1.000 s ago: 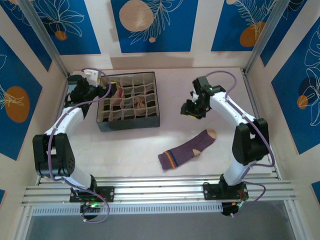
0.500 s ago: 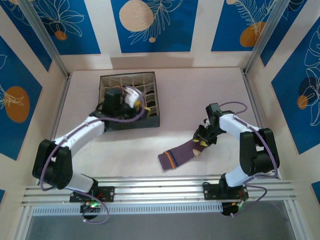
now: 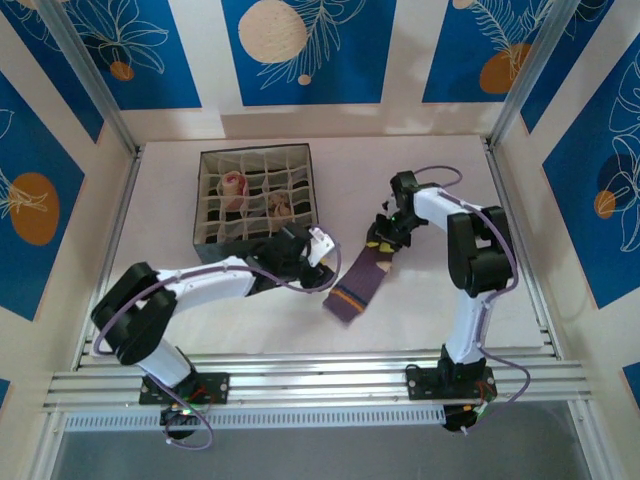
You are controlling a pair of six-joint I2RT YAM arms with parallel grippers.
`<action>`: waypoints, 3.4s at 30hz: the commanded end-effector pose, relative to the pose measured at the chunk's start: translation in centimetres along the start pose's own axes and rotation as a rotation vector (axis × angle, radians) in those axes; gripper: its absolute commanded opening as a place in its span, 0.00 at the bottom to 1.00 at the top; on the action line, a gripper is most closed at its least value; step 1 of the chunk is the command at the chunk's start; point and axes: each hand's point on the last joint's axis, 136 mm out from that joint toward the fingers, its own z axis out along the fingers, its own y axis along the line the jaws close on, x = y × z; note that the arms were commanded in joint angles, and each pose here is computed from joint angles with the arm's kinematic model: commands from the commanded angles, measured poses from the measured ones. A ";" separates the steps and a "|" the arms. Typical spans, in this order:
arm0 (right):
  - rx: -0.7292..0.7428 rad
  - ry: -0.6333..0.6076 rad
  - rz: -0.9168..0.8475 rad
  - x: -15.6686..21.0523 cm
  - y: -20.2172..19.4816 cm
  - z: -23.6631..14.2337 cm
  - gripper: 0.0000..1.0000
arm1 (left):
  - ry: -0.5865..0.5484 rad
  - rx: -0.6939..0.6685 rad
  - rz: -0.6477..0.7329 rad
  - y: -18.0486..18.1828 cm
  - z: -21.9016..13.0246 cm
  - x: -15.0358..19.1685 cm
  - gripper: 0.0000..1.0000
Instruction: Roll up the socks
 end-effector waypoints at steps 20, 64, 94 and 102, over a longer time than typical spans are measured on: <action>0.168 -0.048 -0.264 12.4 0.0 -3.7 0.43 | 0.031 -0.326 -0.124 9.9 4.8 -1.5 0.39; -0.008 0.192 -0.644 20.6 6.3 0.9 0.02 | -0.405 0.223 0.433 -0.1 -4.3 2.3 0.52; -0.167 0.284 -0.668 20.5 7.2 -0.8 0.02 | -0.282 0.341 0.851 -4.9 0.9 4.3 0.47; -0.179 0.229 -0.601 19.0 7.3 -2.0 0.37 | -0.283 0.333 0.828 -5.3 0.6 3.9 0.00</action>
